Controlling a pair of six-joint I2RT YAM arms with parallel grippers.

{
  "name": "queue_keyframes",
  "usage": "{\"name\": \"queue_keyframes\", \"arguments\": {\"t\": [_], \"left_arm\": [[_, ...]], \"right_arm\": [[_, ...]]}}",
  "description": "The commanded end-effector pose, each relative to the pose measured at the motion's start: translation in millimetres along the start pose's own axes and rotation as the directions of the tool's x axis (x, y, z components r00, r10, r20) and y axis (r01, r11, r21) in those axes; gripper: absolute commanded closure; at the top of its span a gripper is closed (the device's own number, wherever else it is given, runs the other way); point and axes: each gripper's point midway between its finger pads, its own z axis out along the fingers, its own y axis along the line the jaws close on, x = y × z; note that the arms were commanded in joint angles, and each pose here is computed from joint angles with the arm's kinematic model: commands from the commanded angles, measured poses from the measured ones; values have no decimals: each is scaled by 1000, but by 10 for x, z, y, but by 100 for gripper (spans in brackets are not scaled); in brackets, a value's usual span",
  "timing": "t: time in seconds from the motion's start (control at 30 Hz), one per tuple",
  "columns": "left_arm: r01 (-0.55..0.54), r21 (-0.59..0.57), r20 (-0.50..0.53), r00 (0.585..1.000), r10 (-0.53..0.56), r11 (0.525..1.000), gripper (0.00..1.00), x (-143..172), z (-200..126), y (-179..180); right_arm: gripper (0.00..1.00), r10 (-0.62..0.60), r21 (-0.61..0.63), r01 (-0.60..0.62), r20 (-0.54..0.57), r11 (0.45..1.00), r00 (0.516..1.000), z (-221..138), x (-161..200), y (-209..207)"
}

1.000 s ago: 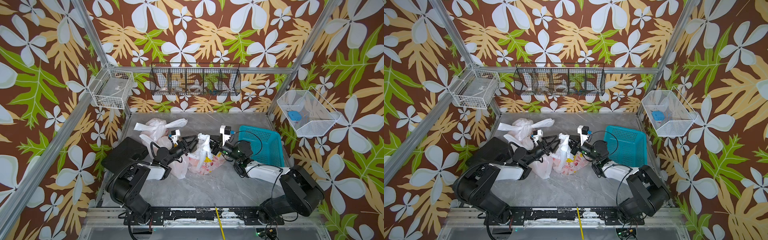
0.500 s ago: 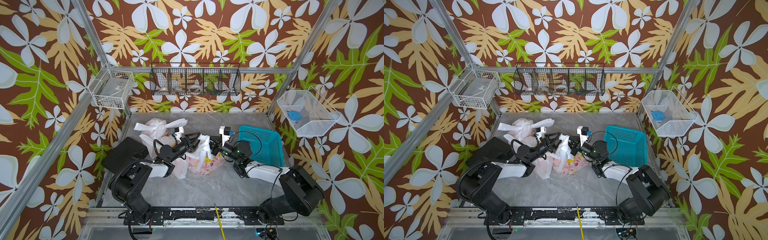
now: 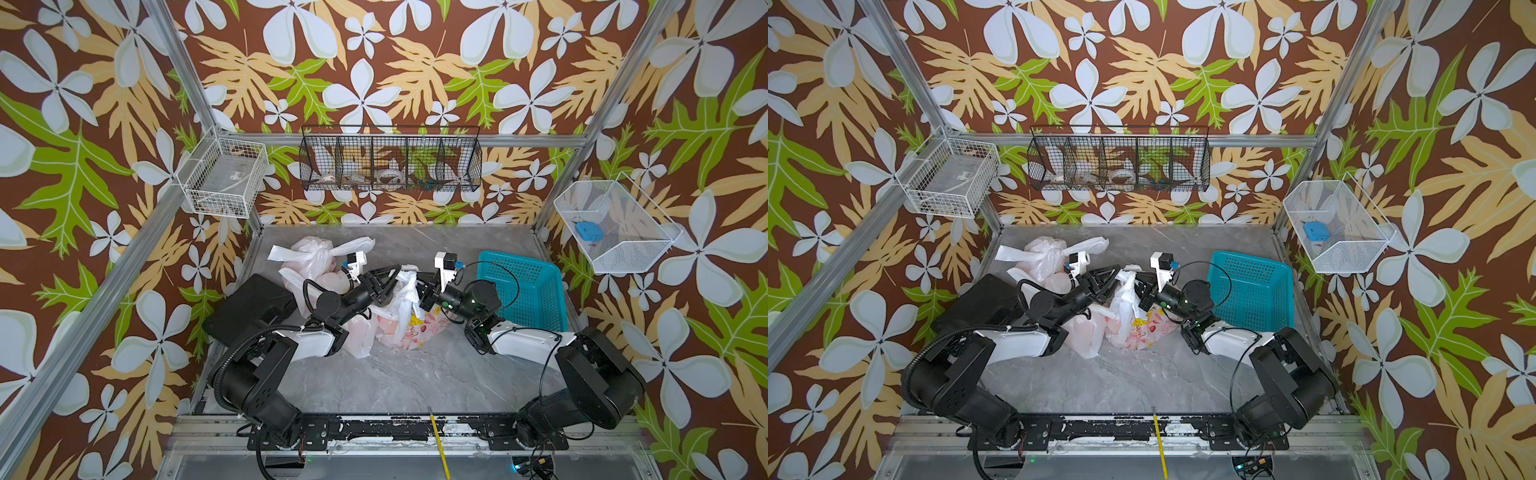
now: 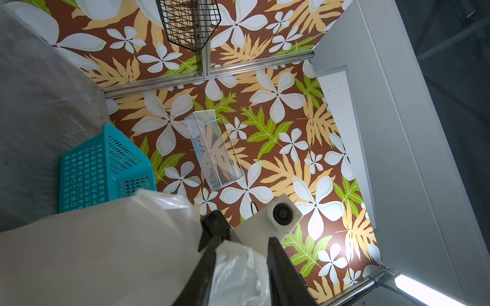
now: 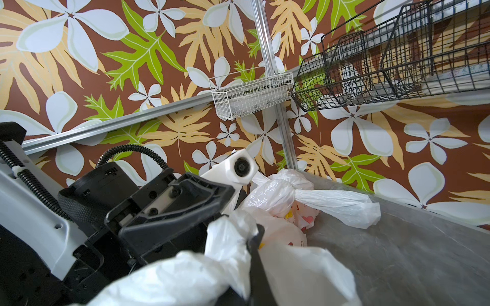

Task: Place the oranges into plastic bags & tie knots
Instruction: Tie the plastic bag at the center of the board.

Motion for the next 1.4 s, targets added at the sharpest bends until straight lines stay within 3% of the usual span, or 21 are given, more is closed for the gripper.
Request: {"name": "queue_keyframes", "arguments": {"t": [0.0,0.3,0.6,0.9,1.2,1.37], "left_arm": [[-146,184,22,989,145,972,67,26,-53,-554],[-183,109,23,983,182,977,59,5,-15,-449],[-225,-14,57,973,226,974,44,-89,-15,-209],[-228,-7,17,974,228,974,44,-12,49,-176],[-227,-23,10,974,228,974,74,20,60,-131],[-247,-50,11,969,248,968,98,10,51,-105]], "right_arm": [[100,-19,15,19,-1,1000,1000,-9,-2,-18],[100,-20,1,20,-1,1000,1000,-3,-18,12],[100,-28,-12,28,16,1000,999,-27,-75,59],[100,-25,-16,25,24,1000,999,-17,-103,69],[100,-18,-1,18,24,1000,1000,-10,-93,35],[100,-25,9,25,18,1000,1000,-26,-104,35]]}}
